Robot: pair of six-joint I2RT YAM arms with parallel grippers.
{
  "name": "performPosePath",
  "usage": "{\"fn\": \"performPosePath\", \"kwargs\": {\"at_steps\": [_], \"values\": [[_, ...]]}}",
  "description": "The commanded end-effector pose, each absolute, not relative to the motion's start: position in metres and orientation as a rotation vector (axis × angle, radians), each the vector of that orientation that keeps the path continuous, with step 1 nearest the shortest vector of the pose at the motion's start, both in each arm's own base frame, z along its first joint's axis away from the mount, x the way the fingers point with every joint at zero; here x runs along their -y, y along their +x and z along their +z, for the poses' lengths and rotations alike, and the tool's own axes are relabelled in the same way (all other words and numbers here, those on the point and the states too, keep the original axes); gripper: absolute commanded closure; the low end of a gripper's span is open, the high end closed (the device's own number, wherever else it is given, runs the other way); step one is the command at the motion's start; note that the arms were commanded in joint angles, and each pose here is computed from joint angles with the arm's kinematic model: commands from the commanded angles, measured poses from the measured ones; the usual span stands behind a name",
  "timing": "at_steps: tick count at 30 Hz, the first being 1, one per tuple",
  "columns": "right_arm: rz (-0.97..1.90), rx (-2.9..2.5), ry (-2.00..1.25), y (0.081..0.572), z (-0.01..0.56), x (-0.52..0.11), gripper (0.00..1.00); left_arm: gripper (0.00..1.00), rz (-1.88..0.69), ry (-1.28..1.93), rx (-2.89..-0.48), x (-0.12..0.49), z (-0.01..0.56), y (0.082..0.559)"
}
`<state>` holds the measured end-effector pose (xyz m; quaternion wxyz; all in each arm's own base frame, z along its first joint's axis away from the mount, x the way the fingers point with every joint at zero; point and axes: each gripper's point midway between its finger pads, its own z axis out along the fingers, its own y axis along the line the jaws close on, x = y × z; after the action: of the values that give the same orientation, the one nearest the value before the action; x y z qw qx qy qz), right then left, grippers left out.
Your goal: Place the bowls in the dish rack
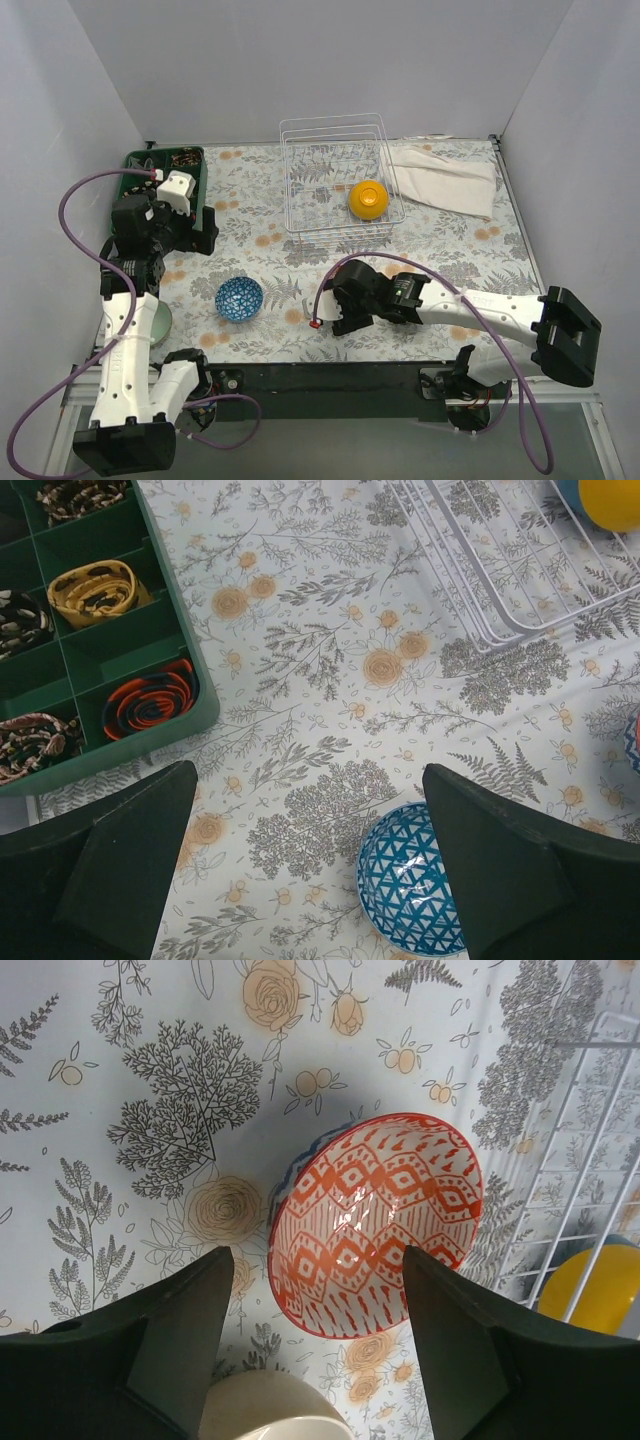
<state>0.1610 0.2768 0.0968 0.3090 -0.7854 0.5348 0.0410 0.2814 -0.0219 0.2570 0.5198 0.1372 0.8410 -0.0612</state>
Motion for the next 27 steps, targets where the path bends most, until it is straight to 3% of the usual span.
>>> {"fn": "performPosePath", "kwargs": {"at_steps": [1, 20, 22, 27], "values": [[0.159, -1.415, -2.039, 0.159, 0.091, -0.287, 0.24, 0.02, -0.142, 0.351, -1.949, 0.023, 0.283, 0.279], [0.202, -1.439, -2.130, 0.152, 0.074, -0.292, 0.46, 0.02, -0.250, 0.408, -1.888, 0.041, 0.296, 0.274], [0.196, -1.445, -2.117, 0.157, 0.074, -0.293, 0.51, 0.02, -0.271, 0.401, -1.890, 0.043, 0.295, 0.274], [0.192, -1.461, -2.113, 0.157, 0.075, -0.289, 0.75, 0.02, -0.301, 0.411, -1.878, 0.048, 0.298, 0.271]]}}
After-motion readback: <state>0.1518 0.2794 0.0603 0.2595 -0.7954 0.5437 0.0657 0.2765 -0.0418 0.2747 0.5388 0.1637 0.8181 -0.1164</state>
